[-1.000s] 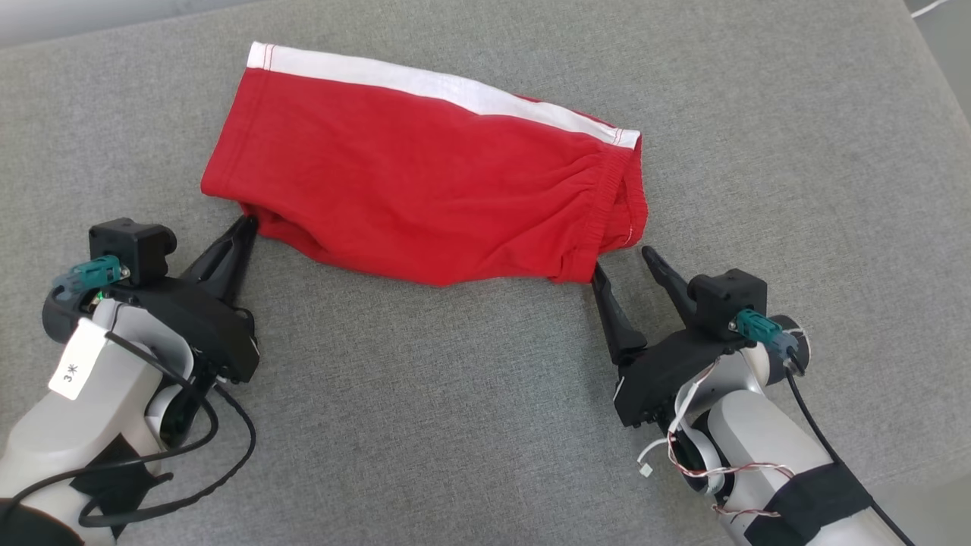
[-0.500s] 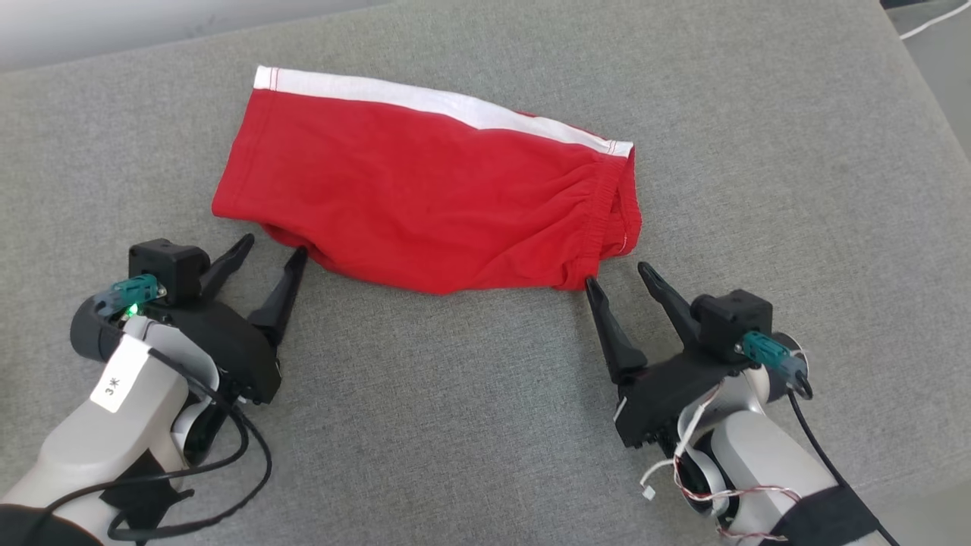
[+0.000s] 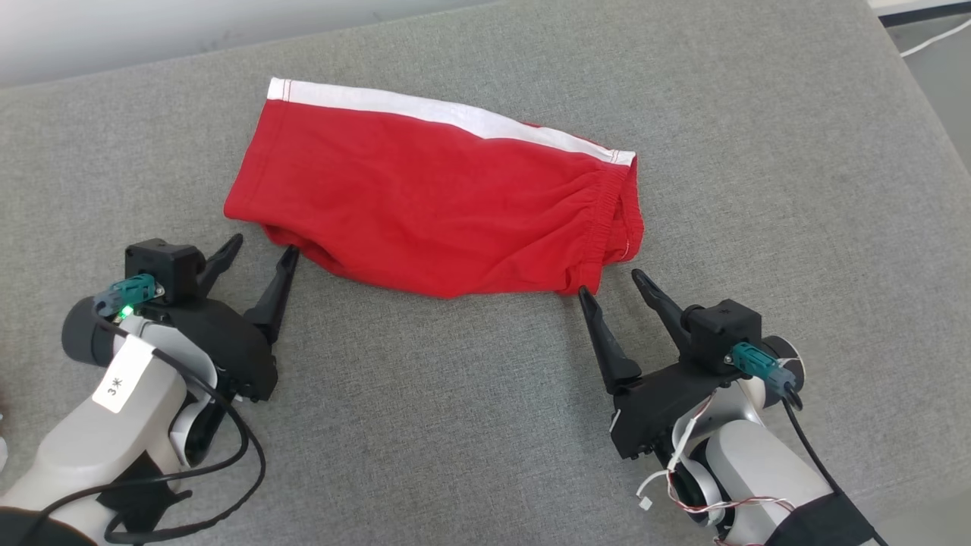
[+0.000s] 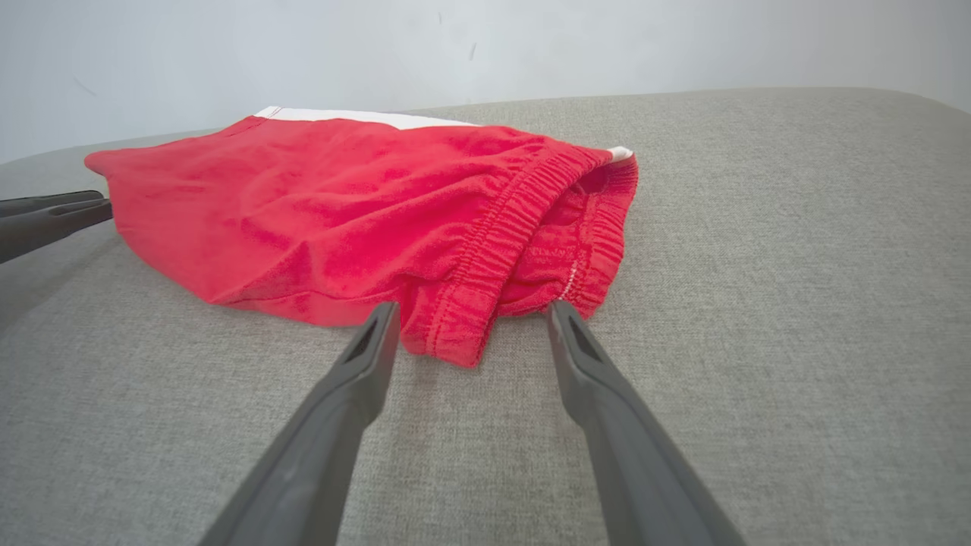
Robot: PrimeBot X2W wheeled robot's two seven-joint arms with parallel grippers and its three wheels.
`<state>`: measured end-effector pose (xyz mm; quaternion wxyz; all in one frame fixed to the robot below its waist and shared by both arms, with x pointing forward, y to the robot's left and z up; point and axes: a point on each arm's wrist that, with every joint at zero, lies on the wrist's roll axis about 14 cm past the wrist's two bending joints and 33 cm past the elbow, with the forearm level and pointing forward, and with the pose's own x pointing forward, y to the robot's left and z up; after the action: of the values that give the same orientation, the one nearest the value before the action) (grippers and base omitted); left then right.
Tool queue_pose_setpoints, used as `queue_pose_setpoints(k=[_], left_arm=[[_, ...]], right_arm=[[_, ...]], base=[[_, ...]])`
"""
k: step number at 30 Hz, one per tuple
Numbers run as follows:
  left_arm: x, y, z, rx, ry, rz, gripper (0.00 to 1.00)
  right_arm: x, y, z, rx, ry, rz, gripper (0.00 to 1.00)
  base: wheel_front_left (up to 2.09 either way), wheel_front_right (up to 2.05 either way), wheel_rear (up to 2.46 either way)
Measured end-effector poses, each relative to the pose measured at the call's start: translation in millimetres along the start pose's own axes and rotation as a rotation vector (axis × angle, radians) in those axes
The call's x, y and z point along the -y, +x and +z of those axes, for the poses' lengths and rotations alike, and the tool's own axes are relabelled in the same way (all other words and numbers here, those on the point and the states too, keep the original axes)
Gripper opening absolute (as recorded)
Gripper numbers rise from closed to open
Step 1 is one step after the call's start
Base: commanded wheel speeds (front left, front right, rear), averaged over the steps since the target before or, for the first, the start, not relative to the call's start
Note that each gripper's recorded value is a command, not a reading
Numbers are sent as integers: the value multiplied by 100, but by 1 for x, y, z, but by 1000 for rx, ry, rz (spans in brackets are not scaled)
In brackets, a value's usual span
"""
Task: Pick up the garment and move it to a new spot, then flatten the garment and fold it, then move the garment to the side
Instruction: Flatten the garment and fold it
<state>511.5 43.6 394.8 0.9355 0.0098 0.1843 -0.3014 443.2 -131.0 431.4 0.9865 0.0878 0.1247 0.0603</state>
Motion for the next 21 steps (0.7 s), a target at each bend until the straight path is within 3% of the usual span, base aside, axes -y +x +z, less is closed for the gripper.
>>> queue_pose_setpoints(k=[21], left_arm=[[-3,8,-6,11,12,25,100]], right_arm=[[-3,18,-11,-16,-39,-6,100]], base=[[0,0,0]])
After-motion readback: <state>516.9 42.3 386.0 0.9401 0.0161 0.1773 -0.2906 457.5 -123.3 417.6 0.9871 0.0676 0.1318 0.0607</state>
